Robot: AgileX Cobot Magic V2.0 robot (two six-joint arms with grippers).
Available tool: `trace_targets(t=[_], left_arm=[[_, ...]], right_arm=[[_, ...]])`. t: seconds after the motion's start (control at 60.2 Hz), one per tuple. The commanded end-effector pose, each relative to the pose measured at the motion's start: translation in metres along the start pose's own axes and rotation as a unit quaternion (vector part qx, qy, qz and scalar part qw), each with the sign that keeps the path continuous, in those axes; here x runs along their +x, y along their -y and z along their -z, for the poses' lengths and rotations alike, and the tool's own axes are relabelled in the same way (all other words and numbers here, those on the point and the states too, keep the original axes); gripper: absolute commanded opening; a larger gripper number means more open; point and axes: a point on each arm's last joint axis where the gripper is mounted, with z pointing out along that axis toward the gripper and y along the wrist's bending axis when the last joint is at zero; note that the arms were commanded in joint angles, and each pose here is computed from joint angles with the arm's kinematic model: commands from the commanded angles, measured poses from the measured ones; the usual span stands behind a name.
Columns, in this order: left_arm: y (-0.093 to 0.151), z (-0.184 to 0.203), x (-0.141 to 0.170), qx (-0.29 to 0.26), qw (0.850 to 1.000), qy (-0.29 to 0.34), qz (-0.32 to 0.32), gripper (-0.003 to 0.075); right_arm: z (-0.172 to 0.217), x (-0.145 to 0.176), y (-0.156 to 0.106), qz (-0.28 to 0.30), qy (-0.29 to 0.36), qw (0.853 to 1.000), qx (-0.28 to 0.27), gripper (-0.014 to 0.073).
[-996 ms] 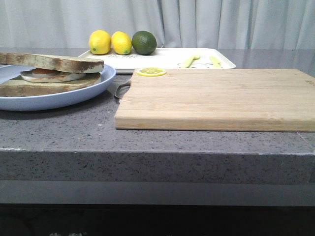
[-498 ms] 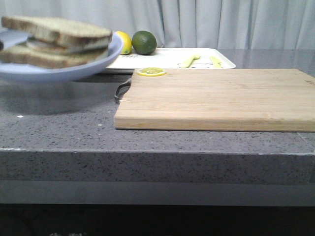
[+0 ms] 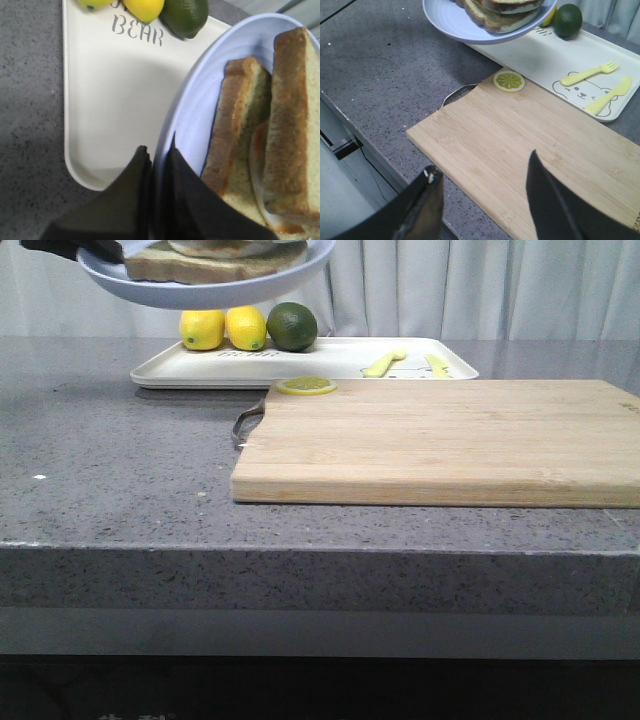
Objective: Place bread and move sandwich to tray
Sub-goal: 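Lift the blue plate with the left gripper and carry it onto the white tray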
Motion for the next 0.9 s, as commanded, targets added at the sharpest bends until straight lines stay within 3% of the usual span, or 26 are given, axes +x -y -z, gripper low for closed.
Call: trace_targets(t=[0.0, 0.166, 0.498, 0.614, 0.797, 0.88], left_arm=[[0.032, 0.013, -0.025, 0.021, 0.998, 0.057, 0.017, -0.0017], [0.024, -0.012, -0.038, -0.026, 0.998, 0.054, 0.021, -0.0017], [0.005, -0.04, -0.039, -0.028, 0.998, 0.036, 0.048, 0.0003], [0.004, -0.04, -0.039, -0.029, 0.998, 0.036, 0.047, 0.0091], [0.004, -0.04, -0.039, -0.029, 0.998, 0.036, 0.046, 0.0307], [0.004, -0.035, -0.04, -0.03, 0.998, 0.04, 0.046, 0.0342]], right_arm=[[0.005, -0.013, 0.002, 0.005, 0.049, 0.999, 0.013, 0.0402], [0.005, -0.013, 0.002, 0.005, 0.049, 0.999, 0.013, 0.0402], [0.005, -0.013, 0.002, 0.005, 0.049, 0.999, 0.013, 0.0402], [0.005, -0.013, 0.002, 0.005, 0.049, 0.999, 0.013, 0.0402], [0.005, -0.013, 0.002, 0.005, 0.049, 0.999, 0.013, 0.0402], [0.005, -0.013, 0.002, 0.005, 0.049, 0.999, 0.013, 0.0402]])
